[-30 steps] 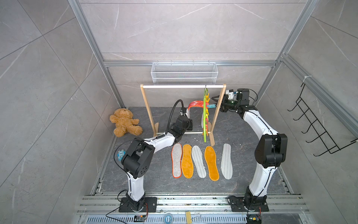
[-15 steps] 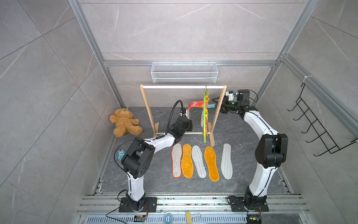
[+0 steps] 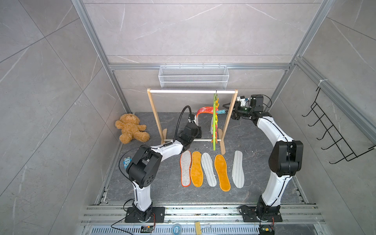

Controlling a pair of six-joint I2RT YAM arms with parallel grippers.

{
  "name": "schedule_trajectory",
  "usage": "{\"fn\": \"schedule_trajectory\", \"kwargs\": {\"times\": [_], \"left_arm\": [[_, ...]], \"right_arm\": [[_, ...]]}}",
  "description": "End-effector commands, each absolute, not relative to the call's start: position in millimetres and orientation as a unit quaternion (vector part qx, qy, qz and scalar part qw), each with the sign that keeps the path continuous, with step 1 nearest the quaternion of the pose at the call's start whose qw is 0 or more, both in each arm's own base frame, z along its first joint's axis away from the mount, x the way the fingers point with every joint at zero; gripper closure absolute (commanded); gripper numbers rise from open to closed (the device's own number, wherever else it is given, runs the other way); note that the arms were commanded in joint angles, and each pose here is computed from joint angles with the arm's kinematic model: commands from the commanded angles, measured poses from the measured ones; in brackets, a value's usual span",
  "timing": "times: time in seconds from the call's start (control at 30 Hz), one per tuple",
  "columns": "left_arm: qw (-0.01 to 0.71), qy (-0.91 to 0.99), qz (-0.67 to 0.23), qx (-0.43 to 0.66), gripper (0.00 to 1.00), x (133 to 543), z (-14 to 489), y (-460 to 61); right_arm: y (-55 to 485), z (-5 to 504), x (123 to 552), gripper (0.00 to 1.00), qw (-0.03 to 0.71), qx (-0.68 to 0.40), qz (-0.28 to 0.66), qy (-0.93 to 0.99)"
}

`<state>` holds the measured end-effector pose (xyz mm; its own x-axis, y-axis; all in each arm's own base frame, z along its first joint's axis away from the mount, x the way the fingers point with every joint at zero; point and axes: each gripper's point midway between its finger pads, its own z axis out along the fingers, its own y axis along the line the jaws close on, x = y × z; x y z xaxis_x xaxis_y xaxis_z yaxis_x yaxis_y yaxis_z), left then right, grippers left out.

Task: Take the shoe insoles off the hanger
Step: Move the hanger to the center of the board.

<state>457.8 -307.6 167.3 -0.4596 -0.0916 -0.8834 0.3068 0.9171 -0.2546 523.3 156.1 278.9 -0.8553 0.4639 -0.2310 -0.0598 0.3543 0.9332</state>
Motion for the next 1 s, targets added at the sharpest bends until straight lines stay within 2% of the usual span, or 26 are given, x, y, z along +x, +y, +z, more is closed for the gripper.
{"fn": "schedule_trajectory", "kwargs": {"times": [0.0, 0.47, 0.6, 0.73, 0.97], "left_arm": [[0.556, 0.800, -0.219, 0.048, 1.00, 459, 214, -305], [0.554, 0.802, -0.220, 0.049, 1.00, 459, 213, -306], [0.554, 0.802, -0.219, 0.048, 1.00, 459, 213, -305], [0.554, 0.802, -0.220, 0.048, 1.00, 459, 213, -306], [0.551, 0.803, -0.221, 0.048, 1.00, 459, 210, -306]], "right_arm": [[163, 309, 507, 0.44, 0.245, 0.082, 0.569, 0.781], [165, 304, 499, 0.51, 0.218, 0.058, 0.575, 0.786], [164, 298, 494, 0.44, 0.212, 0.051, 0.567, 0.794], [166, 294, 489, 0.42, 0.203, 0.042, 0.569, 0.796], [168, 298, 489, 0.51, 0.201, 0.041, 0.578, 0.790]]}}
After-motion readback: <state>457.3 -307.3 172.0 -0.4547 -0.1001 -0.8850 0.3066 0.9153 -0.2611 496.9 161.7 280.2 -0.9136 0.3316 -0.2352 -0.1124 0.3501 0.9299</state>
